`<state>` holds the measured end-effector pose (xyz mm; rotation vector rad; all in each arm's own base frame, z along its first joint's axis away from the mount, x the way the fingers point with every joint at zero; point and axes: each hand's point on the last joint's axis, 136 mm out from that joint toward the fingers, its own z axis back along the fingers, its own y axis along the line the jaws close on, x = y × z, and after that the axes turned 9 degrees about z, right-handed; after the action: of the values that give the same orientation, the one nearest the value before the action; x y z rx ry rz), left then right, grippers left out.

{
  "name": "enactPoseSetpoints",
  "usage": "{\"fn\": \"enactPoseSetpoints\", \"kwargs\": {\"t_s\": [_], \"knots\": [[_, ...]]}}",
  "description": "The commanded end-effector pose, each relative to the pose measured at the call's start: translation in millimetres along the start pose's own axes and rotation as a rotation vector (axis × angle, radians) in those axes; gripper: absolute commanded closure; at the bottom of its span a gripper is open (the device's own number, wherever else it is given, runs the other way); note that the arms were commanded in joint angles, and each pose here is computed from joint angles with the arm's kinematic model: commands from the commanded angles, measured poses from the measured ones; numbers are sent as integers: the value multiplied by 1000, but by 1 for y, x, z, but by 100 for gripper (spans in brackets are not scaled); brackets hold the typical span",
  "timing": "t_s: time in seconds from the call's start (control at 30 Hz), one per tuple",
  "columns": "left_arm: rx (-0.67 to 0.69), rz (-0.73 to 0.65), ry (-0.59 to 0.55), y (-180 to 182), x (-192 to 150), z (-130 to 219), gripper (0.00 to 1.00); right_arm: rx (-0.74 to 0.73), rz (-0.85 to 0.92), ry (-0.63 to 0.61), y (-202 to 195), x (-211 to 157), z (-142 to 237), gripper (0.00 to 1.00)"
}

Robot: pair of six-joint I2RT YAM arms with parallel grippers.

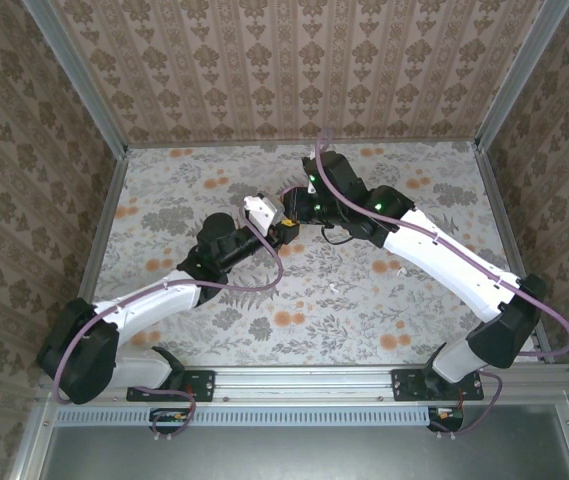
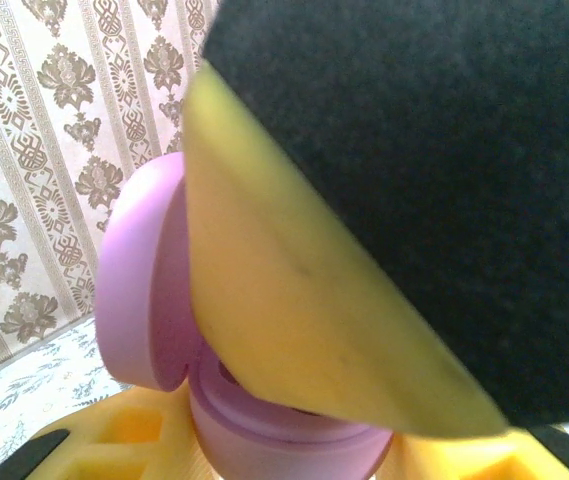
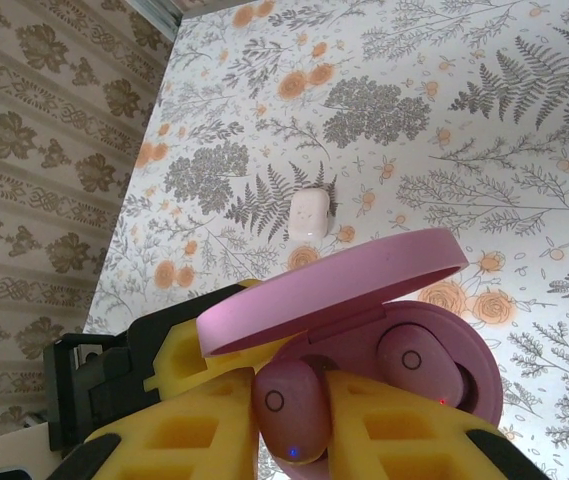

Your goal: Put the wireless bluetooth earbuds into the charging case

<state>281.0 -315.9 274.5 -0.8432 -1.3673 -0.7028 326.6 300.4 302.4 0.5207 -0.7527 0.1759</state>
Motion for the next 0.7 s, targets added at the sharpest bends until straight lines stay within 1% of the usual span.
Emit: {"fn": "enactPoseSetpoints", "kwargs": {"t_s": [0.0, 0.33, 0.67], "knots": [[-27, -7, -89, -7, 33, -3, 62, -43, 29, 15, -5, -3, 1, 76], [-23, -3, -101, -7, 36, -2, 62, -64, 43, 11, -7, -1, 8, 73], [-23, 0, -104, -7, 38, -3, 62, -98, 74, 44, -7, -5, 8, 71]]}}
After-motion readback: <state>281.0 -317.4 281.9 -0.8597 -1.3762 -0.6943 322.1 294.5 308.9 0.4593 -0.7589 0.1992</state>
